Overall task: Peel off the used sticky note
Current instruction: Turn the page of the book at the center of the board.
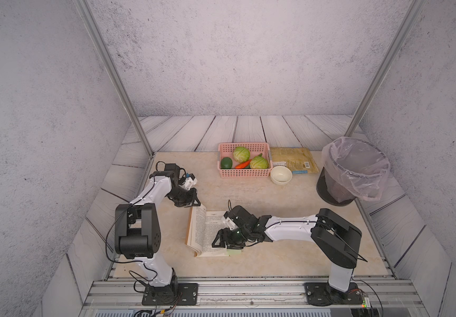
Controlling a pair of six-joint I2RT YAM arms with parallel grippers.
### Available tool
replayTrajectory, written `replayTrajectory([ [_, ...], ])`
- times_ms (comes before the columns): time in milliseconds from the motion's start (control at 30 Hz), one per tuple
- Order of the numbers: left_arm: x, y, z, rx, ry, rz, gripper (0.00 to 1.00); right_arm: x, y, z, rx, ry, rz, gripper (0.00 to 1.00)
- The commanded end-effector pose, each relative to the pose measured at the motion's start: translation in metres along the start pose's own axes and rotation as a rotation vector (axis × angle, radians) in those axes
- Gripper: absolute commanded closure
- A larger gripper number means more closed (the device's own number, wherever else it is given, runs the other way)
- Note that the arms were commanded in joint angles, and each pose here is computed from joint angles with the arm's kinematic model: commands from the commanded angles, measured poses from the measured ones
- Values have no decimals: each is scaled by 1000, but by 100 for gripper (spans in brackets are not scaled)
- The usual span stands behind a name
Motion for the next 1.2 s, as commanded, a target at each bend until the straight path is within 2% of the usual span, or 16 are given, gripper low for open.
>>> replayTrajectory([
  [0,-4,-4,1,3,4,4,100,5,4,-2,12,14,-4,27],
  [167,-4,-5,1,6,6,1,100,3,2,-5,-14,17,-13,27],
  [767,-4,-5,1,3,4,3,100,15,-6,20,48,-95,-62,26],
  [1167,-4,-5,0,1,6,0,100,17,-1,4,-63,-3,-74,24],
])
Point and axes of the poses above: each gripper's point midway between its finger pads, its own y axis out along the fingers, its own z axis along the line the jaws close on, x = y × z, the point moved 9 cm from there along -y, back along the fingers, and after that the axes turned 1 degree about -y, right-handed, at the moved point
